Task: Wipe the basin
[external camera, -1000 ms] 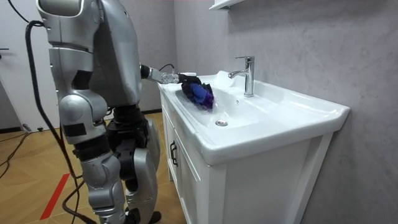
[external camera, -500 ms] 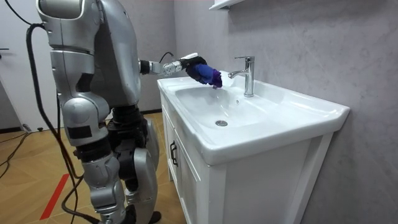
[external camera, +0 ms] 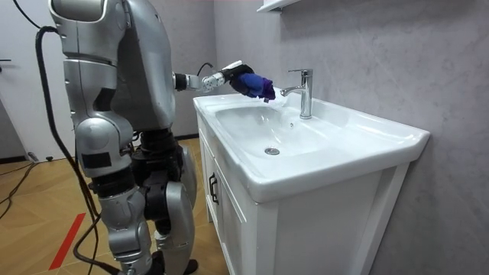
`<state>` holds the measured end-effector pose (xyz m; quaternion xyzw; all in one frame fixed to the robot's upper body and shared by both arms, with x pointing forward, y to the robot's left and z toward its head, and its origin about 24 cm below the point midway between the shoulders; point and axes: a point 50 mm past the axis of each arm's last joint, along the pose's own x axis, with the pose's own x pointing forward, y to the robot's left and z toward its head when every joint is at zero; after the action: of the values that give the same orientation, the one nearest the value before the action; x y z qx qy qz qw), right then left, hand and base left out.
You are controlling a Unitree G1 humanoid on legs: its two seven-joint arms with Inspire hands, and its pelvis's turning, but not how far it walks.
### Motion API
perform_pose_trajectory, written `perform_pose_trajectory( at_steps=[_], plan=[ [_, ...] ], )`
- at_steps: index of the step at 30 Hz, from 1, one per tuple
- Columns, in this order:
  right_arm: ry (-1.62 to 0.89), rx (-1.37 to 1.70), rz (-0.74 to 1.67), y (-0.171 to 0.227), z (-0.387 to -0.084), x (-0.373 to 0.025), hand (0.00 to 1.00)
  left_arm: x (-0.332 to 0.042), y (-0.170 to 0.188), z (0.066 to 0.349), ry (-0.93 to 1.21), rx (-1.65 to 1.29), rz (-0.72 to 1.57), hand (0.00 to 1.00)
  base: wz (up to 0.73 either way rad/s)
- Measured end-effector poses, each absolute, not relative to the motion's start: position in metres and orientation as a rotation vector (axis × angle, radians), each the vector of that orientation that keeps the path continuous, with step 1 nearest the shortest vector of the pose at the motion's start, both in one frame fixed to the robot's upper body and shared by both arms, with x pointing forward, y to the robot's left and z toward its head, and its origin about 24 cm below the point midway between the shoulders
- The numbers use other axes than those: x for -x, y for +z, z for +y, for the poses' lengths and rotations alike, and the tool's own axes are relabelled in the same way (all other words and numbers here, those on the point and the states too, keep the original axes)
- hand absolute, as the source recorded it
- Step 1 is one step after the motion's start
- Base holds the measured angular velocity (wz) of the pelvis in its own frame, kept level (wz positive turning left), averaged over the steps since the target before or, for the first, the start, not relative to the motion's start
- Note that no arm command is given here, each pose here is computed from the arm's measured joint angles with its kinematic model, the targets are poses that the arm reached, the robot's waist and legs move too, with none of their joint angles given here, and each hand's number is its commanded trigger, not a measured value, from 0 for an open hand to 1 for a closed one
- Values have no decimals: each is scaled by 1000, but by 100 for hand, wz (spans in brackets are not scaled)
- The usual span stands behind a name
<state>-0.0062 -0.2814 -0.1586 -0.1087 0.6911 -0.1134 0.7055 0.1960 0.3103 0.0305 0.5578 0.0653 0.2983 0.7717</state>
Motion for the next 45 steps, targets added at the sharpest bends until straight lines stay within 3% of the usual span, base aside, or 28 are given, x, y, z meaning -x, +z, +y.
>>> perform_pose_trajectory(
  at_steps=[7,18,30,31,32,33,45],
  plan=[
    [-257,236,1564,-158,-282,16,0,-189,23,321,696,-1153,211,100,2],
    [-255,186,1585,-158,-281,16,0,-144,-7,346,773,-1083,466,100,0],
    [-238,162,1605,-159,-280,16,0,-137,-11,352,798,-1089,528,100,0],
    [-237,160,1606,-159,-279,17,0,-137,-11,352,799,-1089,528,75,0],
    [-236,159,1606,-159,-279,17,0,-137,-11,352,799,-1089,529,63,0],
    [-236,158,1607,-159,-279,17,0,-137,-11,352,799,-1089,529,2,0],
    [-231,154,1601,-159,-279,15,0,-138,-10,351,799,-1089,522,0,1]
  ],
)
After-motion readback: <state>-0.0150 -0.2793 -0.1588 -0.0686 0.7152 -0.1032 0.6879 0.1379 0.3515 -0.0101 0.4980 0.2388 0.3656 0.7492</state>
